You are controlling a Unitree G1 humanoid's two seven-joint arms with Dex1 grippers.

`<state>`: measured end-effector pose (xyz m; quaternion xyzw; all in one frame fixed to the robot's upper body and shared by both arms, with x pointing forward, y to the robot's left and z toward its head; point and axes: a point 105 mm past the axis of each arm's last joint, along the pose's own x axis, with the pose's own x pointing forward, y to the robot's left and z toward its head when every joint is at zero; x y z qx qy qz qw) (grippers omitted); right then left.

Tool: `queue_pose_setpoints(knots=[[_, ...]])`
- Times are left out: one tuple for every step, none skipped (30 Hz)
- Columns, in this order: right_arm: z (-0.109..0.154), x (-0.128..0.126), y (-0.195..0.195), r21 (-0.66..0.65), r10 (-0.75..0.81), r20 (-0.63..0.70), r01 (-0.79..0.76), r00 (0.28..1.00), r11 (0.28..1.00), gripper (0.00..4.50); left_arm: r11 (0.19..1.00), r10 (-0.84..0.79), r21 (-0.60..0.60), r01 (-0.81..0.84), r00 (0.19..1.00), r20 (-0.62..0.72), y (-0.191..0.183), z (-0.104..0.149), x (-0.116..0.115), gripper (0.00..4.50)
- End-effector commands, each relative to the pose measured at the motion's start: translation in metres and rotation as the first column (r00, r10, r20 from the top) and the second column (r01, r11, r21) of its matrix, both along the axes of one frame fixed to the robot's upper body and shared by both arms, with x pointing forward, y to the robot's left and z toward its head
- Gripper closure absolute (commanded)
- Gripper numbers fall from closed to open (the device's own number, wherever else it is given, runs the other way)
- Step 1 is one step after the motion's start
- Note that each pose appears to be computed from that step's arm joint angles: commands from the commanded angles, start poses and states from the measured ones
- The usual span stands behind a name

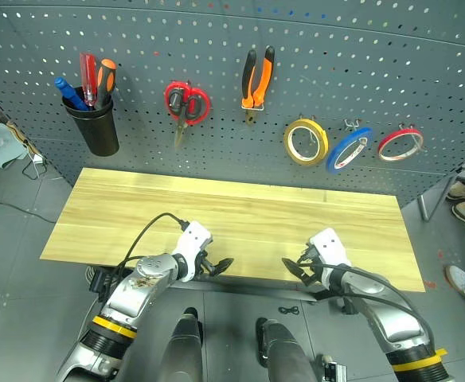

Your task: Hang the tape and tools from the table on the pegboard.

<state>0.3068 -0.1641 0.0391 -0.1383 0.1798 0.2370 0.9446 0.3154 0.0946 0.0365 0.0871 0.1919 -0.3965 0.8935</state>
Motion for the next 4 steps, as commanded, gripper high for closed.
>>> queue_pose_setpoints(knots=[[0.0073,0.0046,-0.0123,-0.008,-0.051,0.056,0.052,0.997,0.999,0.00,0.999,-0.048,0.021,0.047,0.999,0.023,-0.0031,-0.0024,0.0013,0.02],[0.0064,0.0052,-0.0142,-0.009,-0.064,0.057,0.064,0.996,0.998,0.00,0.998,-0.056,0.024,0.056,0.998,0.019,-0.0031,-0.0043,0.0014,0.02],[0.0062,0.0055,-0.0150,-0.011,-0.069,0.059,0.070,0.996,0.997,0.00,0.998,-0.063,0.021,0.063,0.998,0.018,-0.0035,-0.0046,0.0014,0.02],[0.0063,0.0057,-0.0150,-0.010,-0.071,0.060,0.072,0.996,0.997,0.00,0.998,-0.067,0.019,0.067,0.998,0.022,-0.0037,-0.0040,0.0016,0.02]])
